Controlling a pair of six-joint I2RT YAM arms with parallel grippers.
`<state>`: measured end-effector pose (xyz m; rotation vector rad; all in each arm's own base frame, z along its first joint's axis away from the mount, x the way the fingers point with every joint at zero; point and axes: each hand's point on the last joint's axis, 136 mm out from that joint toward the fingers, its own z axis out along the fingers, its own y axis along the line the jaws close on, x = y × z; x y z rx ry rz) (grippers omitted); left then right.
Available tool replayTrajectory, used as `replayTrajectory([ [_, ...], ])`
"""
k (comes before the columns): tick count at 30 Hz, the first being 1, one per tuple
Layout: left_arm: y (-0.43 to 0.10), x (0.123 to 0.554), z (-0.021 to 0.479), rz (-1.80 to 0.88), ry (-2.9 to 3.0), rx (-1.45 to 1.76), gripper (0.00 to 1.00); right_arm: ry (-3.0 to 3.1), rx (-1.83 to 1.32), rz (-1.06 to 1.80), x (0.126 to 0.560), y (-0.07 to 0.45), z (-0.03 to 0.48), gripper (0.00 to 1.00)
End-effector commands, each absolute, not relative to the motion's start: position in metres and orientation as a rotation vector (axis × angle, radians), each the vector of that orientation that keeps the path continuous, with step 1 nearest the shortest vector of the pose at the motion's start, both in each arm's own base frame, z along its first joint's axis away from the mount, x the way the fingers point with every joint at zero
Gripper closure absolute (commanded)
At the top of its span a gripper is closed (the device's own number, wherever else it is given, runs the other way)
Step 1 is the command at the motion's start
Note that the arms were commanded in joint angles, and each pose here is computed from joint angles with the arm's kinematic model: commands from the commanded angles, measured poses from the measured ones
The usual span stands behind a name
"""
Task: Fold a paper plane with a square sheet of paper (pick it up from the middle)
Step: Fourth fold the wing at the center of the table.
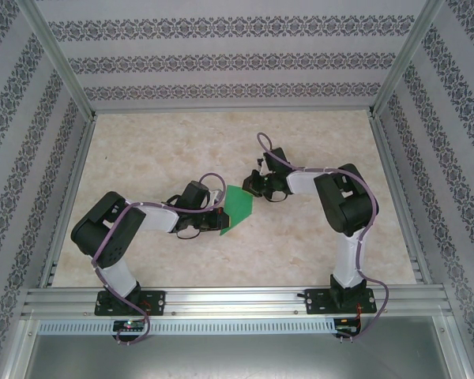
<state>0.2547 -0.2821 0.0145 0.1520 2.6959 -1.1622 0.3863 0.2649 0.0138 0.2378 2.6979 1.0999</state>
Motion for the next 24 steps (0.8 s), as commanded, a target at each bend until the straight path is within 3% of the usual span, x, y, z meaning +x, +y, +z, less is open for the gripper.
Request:
replayTrajectory([
  [1,-0.232,0.194,-0.052,-0.888,3.046,0.073,1.00,2.665,0.323,0.916,0.416,0.226,-0.010,0.92],
  [13,-0.235,0.194,-0.050,-0.910,3.041,0.088,1.00,2.597,0.295,0.952,0.429,0.222,0.028,0.91],
  [19,-0.239,0.196,-0.047,-0.919,3.038,0.117,1.00,2.506,0.250,0.973,0.410,0.225,0.074,0.89],
  [24,-0.243,0.200,-0.043,-0.932,3.031,0.151,1.00,2.519,0.104,1.080,0.375,0.269,0.086,0.91],
])
